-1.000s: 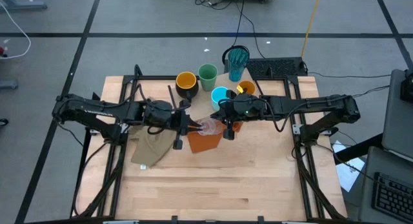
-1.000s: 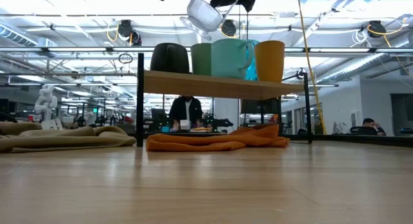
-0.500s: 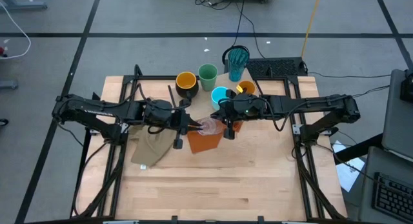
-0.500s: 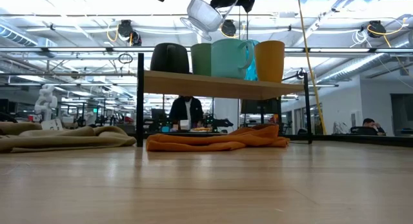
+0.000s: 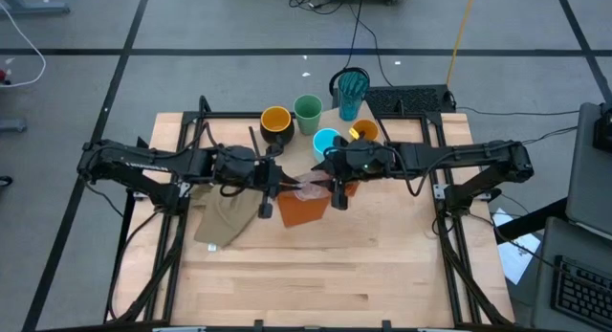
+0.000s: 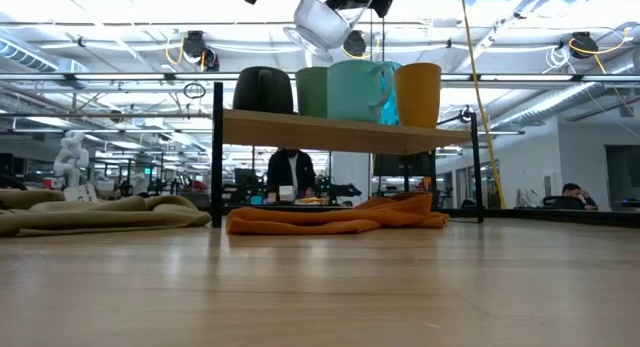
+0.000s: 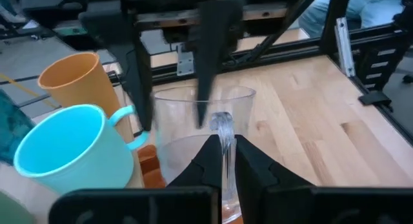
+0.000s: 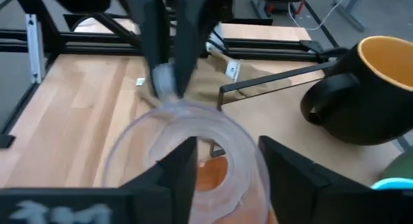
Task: Stack small to large cups/mugs on shelf
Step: Put the transparent mug on the shelf
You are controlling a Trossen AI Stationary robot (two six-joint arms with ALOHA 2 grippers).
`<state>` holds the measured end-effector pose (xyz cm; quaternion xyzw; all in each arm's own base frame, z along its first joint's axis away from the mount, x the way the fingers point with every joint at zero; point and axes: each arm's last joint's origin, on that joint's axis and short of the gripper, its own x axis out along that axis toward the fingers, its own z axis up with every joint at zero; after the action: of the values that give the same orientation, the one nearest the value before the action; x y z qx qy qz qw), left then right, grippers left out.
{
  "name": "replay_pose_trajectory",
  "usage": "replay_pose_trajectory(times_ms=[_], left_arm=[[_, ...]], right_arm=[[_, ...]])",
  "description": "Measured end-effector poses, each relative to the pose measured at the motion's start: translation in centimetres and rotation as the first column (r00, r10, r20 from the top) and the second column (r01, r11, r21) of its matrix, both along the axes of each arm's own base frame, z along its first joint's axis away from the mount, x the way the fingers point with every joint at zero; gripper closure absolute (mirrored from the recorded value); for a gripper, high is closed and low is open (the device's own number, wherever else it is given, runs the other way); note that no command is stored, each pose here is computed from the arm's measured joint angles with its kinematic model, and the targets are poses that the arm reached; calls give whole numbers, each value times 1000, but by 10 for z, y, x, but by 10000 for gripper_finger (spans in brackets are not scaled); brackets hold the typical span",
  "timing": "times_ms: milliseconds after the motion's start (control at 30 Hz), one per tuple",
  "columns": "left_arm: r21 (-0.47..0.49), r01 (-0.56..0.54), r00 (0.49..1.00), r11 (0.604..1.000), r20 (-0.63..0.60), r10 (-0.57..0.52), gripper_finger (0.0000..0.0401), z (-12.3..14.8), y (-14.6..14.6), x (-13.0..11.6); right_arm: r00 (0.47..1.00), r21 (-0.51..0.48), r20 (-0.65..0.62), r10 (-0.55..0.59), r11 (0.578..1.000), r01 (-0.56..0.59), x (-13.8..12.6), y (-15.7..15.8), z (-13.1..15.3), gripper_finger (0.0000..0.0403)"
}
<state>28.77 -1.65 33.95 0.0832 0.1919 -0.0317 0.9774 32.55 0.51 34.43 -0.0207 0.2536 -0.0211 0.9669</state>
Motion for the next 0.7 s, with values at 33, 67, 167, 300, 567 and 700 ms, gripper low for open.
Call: replay_pose_trajectory(times_ms=[33,67,167,300,567,700], left_arm=[[0,-3,1000,1000,-2,3,384,0,0,0],[-1,-3,1000,1000,-2,3,384,0,0,0],[0,-3,1000,1000,-4,3,384,0,0,0],[0,-3,1000,1000,-4,3,384,0,0,0],[-1,-10,1000,1000,-6,10,384,-1,2,0],[-2,-14,1000,1000,-7,14,384,-1,3,0]], right_arm=[[1000,4,-3,-2,1000,3,0,0,0,240],[1000,5,-5,-2,1000,2,0,0,0,227],[1000,3,0,-1,1000,1,0,0,0,191],[1000,0,4,-2,1000,2,0,0,0,162],[1000,-28,0,9,1000,-9,0,0,0,156],[1000,-47,13,16,999,-16,-2,0,4,156]])
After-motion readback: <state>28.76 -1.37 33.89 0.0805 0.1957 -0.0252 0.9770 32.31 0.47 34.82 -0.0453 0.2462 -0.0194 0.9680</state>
